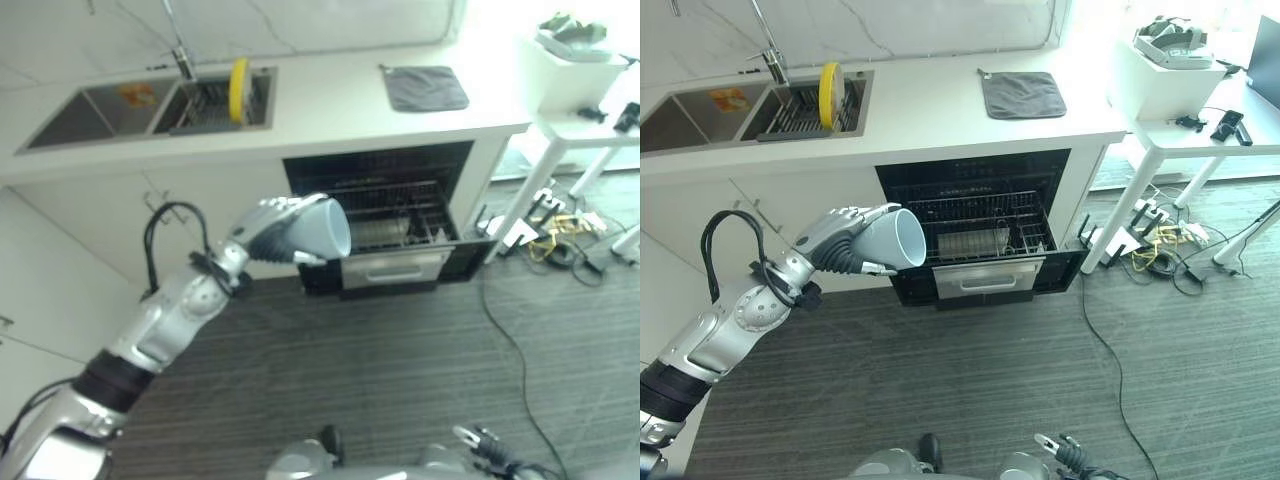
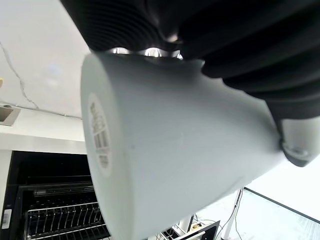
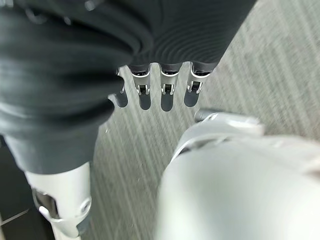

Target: Place the dishes in the dishwasher.

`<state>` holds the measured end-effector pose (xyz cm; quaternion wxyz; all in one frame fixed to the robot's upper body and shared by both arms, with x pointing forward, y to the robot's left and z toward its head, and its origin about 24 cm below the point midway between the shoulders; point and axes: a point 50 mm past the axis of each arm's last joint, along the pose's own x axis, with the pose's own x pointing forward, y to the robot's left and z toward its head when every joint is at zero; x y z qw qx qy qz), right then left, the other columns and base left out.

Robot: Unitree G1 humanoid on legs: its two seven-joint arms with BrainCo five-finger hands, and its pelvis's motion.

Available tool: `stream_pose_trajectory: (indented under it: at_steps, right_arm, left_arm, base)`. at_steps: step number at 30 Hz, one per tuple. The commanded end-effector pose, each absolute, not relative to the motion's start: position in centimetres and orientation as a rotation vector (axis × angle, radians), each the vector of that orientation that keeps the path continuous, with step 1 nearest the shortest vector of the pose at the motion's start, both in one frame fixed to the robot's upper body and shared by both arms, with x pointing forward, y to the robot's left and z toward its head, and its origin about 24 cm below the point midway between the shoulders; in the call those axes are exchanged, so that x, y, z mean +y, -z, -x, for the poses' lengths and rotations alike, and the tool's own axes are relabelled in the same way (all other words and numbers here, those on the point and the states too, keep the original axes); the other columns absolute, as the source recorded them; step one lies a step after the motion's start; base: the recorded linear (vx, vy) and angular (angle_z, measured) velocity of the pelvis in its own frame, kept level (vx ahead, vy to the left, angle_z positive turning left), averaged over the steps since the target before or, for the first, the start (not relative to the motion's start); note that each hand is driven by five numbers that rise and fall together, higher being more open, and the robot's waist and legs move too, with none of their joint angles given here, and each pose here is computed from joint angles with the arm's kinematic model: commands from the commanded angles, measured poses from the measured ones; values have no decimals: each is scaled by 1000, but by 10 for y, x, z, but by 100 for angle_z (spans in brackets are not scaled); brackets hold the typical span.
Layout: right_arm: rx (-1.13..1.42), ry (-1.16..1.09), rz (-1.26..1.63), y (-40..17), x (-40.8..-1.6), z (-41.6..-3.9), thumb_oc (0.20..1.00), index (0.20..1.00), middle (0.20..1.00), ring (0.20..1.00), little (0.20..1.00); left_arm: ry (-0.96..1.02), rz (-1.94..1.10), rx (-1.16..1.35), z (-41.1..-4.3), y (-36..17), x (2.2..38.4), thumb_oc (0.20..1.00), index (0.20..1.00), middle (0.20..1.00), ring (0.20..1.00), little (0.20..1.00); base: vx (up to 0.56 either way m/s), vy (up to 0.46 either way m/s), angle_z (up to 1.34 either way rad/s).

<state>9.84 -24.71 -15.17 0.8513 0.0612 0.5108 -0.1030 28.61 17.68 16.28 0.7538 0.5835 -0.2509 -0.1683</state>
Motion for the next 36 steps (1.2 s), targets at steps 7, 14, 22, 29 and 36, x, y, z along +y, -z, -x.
stream_pose_trajectory:
  at_steps: [7,14,22,29,36]
  right_arm:
    - [1021,215,-144,147,-252,-112,1000,1000,1000,1000,1000]
    - [1042,207,-131,147,-254,-109,1000,1000,1000,1000,1000]
    - [955,251,-47,126,-292,-135,1000,1000,1000,1000,1000]
    - [1011,339,-90,136,-292,-109,1000,1000,1000,1000,1000]
    - [995,345,-152,144,-270,-104,1000,1000,1000,1000,1000]
  left_arm:
    - [285,-1246,-663,-286,-200,178,200,200,200,200,200]
    - [251,-1254,-638,-281,-189,181,200,200,200,200,200]
    - [238,-1217,-633,-278,-175,179,200,200,200,200,200]
    - [317,-1206,-690,-277,-177,161,200,200,200,200,200]
    - [323,-1211,-698,-281,-185,160,200,200,200,200,200]
  base:
    - [218,-238,10]
    - [274,-293,34]
    - [177,-88,16]
    - [86,247,2]
    - [45,162,22]
